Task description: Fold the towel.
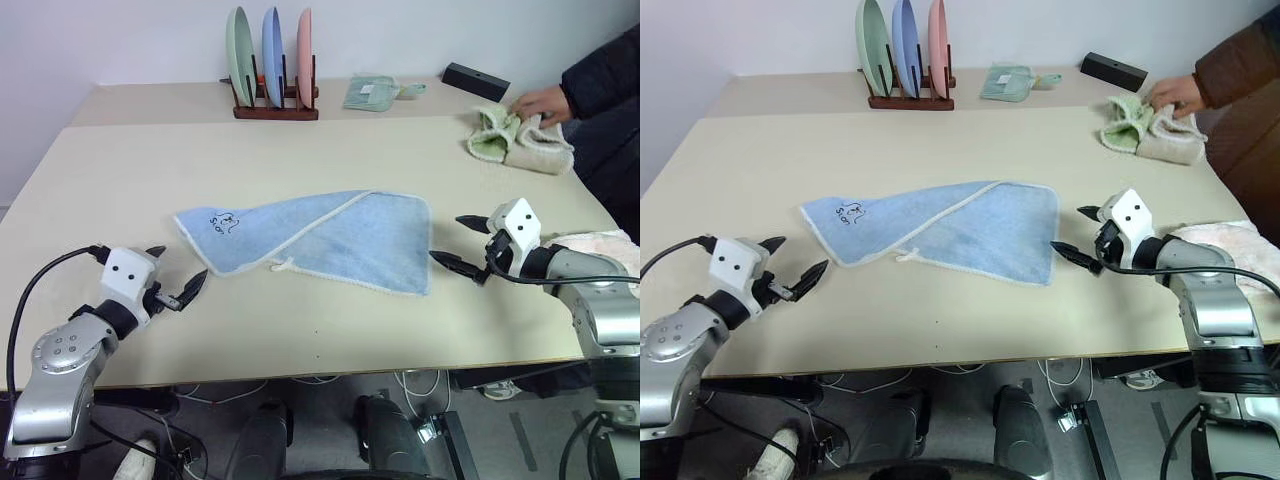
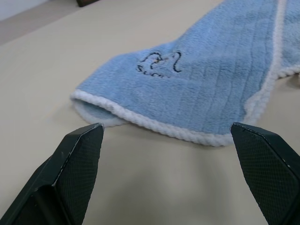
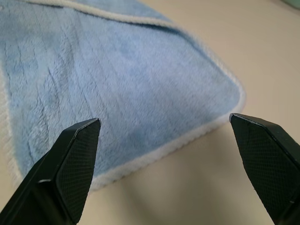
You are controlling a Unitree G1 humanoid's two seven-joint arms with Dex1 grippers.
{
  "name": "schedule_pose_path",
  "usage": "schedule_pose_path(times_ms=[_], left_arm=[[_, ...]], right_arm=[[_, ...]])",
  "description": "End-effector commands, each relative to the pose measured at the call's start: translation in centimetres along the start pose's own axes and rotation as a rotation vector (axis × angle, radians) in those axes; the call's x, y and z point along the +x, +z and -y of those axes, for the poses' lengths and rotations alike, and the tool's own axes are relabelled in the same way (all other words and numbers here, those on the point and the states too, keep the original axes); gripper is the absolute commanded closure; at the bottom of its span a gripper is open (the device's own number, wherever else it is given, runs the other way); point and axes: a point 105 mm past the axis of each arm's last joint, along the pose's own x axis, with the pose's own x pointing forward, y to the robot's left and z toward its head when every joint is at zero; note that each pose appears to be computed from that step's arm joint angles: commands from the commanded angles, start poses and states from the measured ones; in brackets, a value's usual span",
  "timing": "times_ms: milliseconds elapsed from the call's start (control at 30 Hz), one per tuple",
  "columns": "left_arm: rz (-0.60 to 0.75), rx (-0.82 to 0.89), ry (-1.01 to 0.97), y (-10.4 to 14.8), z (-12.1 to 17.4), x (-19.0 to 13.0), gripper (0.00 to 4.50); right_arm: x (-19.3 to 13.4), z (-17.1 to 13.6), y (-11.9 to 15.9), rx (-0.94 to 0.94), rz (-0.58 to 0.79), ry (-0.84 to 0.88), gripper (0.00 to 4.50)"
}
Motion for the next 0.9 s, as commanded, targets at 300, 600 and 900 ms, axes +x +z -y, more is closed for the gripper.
schedule_pose_path(times_ms=[300, 600, 900], left_arm=[[0.06, 0.015, -0.03, 1.7, 0.5, 0.8, 0.08], [0.069, 0.036, -0.128, 2.1, 2.4, 1.4, 0.08], [-0.019, 0.377, -0.31, 3.0, 5.4, 4.0, 0.08]], right_arm=[[1.0, 0.1, 1.6, -0.049, 0.057, -0.021, 0.0], [2.0, -1.3, 1.8, -0.036, 0.084, -0.019, 0.0], [2.1, -3.5, 2.0, 0.061, 0.106, 0.046, 0.0]])
